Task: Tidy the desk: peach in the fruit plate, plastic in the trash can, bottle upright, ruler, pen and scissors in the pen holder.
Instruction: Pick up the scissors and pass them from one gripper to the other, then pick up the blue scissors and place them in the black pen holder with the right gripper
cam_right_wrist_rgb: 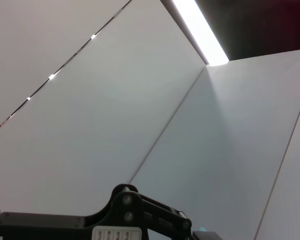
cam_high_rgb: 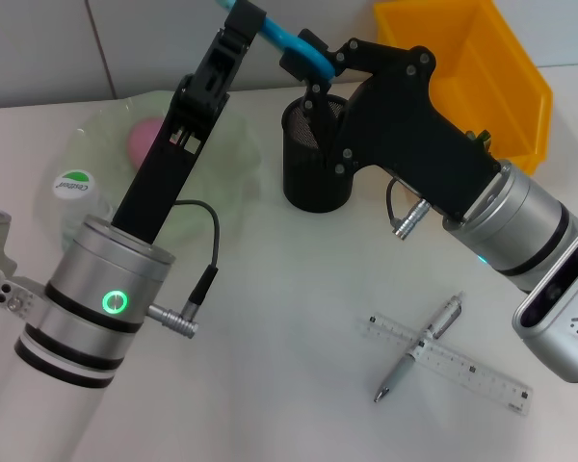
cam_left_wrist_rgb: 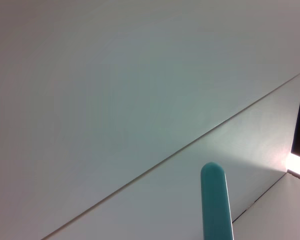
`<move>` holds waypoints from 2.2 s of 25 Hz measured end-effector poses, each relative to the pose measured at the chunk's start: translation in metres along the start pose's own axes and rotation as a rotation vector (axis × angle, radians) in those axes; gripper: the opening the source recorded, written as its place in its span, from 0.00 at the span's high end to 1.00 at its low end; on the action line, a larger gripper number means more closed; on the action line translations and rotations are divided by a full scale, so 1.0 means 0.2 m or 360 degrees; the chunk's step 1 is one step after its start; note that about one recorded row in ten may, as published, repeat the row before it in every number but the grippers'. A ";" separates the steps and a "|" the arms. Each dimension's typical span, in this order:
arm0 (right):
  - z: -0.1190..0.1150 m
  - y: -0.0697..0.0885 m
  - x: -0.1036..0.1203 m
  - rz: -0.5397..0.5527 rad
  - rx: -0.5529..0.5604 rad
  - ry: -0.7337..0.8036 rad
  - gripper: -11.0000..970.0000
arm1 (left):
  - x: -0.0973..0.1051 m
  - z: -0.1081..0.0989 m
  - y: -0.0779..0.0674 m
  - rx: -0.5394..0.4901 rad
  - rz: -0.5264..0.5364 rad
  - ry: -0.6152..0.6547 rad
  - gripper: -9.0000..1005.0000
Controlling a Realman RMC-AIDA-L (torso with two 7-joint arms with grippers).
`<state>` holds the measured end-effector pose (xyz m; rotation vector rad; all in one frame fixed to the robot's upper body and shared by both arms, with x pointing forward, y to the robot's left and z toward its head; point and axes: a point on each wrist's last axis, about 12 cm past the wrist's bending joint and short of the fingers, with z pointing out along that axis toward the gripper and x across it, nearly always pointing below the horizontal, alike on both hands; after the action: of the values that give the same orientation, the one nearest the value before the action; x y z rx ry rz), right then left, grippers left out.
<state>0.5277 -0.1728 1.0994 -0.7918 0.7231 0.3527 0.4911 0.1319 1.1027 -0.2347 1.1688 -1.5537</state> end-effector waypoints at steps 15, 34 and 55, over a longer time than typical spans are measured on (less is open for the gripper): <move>-0.01 0.00 0.00 0.0003 0.0004 -0.0006 0.91 | -0.01 0.00 -0.02 0.0069 0.0019 -0.0009 0.75; -0.18 -0.10 -0.05 -0.0054 0.0441 -0.0006 0.90 | -0.04 -0.04 -0.01 0.0135 0.0232 -0.0003 0.14; -0.42 -0.66 -0.07 0.0972 0.0369 0.0264 0.89 | -0.47 0.05 0.05 0.0565 0.1079 0.1315 0.16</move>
<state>0.5513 -0.3225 1.1365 -0.3677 1.1388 0.7428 0.5387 0.2063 1.1397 1.0293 1.3473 -1.2059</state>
